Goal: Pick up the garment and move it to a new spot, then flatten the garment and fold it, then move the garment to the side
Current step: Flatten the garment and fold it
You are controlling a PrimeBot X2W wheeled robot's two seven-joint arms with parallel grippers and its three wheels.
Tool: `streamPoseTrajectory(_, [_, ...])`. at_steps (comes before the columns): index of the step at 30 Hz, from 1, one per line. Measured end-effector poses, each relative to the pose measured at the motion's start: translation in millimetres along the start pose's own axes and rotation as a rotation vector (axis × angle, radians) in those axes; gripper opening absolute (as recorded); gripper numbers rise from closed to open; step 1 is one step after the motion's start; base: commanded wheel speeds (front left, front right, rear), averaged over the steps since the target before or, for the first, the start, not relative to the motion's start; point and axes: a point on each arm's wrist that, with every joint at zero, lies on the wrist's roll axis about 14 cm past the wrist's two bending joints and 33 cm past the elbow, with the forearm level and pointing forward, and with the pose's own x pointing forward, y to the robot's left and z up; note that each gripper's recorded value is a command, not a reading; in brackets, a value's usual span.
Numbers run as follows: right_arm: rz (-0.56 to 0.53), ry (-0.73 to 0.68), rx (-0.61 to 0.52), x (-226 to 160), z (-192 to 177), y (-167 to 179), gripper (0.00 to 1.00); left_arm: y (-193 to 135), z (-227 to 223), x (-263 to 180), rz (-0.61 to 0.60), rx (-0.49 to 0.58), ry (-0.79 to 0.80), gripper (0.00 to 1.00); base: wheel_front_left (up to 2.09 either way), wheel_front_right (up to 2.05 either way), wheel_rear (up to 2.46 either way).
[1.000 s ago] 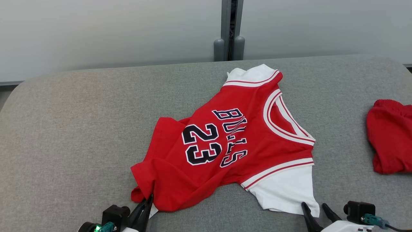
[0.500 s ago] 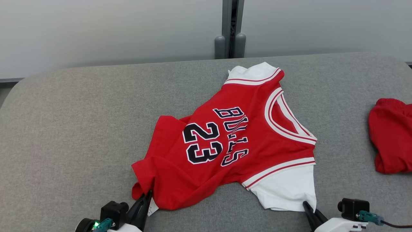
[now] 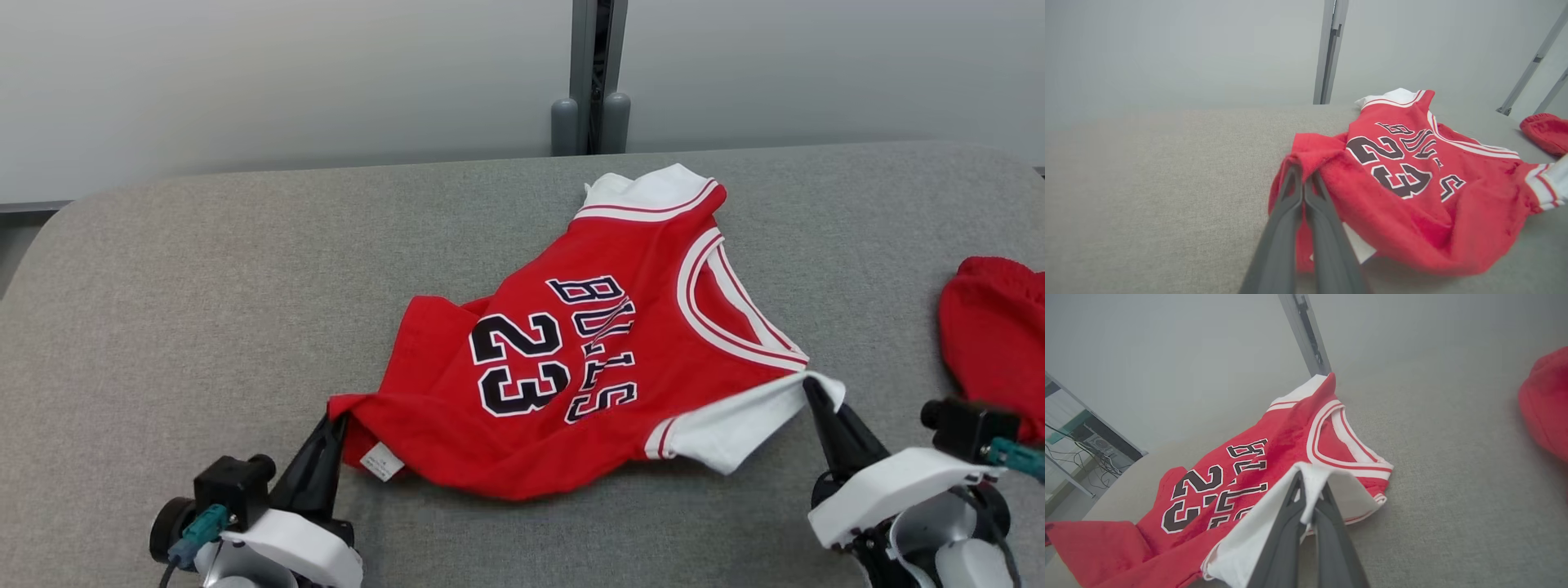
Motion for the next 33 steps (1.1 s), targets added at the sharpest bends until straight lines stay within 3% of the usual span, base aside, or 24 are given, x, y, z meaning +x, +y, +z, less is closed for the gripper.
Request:
streamPoseTrajectory(8, [0.078,-0.168,0.025,12,71,17,0.00,16,37,8,0.000,0.036,-0.089,0.00,0.00,0.00,0.00])
streamPoseTrajectory(18, [0.203,-0.318,-0.053,24,151,57,0.00,11,95,31,-0.064,0.114,-0.212,0.00,0.00,0.00,0.00])
streamPoseTrajectory(33, [0.273,-0.428,-0.154,25,218,89,0.00,-9,186,52,-0.103,0.111,-0.432,0.00,0.00,0.00,0.00])
